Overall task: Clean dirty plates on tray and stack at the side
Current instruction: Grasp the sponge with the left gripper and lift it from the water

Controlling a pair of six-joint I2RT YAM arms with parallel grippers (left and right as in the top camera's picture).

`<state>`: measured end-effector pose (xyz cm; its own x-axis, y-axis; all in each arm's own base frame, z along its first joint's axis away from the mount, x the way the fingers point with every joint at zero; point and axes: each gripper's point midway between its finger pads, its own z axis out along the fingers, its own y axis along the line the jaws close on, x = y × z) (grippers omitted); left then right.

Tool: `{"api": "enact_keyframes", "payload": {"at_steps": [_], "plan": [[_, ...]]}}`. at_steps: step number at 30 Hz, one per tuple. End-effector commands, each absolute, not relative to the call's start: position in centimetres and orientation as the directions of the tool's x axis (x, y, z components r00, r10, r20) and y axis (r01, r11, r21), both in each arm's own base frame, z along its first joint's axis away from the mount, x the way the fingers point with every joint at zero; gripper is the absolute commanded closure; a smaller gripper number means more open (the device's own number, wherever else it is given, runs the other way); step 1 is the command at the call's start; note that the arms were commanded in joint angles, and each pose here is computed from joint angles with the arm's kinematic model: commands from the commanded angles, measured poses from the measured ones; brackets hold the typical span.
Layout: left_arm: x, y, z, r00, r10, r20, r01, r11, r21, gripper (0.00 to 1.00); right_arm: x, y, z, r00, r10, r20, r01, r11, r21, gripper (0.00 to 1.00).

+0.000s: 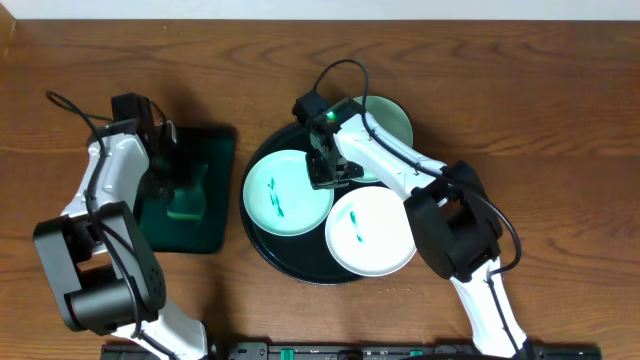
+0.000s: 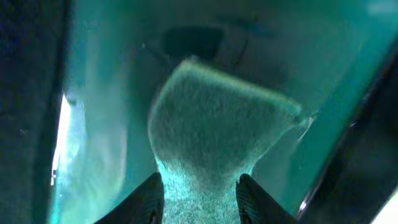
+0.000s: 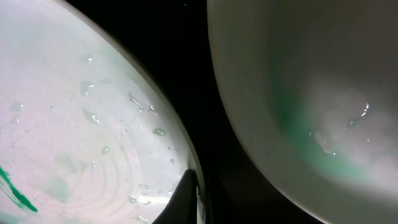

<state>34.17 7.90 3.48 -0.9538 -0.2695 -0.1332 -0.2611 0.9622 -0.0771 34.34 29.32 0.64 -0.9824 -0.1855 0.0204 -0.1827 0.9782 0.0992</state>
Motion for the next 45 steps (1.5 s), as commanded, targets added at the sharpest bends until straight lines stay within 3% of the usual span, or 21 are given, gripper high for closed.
{"api": "enact_keyframes", "payload": {"at_steps": [1, 25, 27, 28, 40, 45], "plan": [[35.3, 7.8, 4.1, -0.954, -0.256, -0.154, -0.244, 0.966, -0.090, 0.63, 34.0, 29.2, -1.0, -0.976, -0.217, 0.018, -0.216, 0.975, 0.051, 0.99], [32.7, 4.2, -1.7, -0.987, -0.158, 0.000, -0.158, 0.986, -0.057, 0.66, 34.0, 29.2, -1.0, -0.976, -0.217, 0.019, -0.216, 0.975, 0.050, 0.98], [32.5, 4.2, -1.9, -0.987, -0.158, 0.008, -0.158, 0.986, -0.057, 0.92, 34.0, 29.2, -1.0, -0.976, -0.217, 0.019, -0.216, 0.975, 0.050, 0.98], [32.6, 4.2, -1.8, -0.987, -0.158, 0.004, -0.158, 0.986, -0.057, 0.93, 34.0, 29.2, -1.0, -0.976, -0.217, 0.019, -0.216, 0.975, 0.050, 0.98], [35.7, 4.5, 11.8, -0.943, -0.263, -0.204, -0.252, 0.964, -0.082, 0.93, 33.9, 29.4, -0.9, -0.972, -0.232, 0.023, -0.230, 0.971, 0.066, 0.99], [35.5, 0.0, 15.6, -0.920, -0.293, -0.260, -0.234, 0.943, -0.235, 0.93, 34.0, 29.5, -0.8, -0.971, -0.236, 0.042, -0.229, 0.966, 0.119, 0.99]]}}
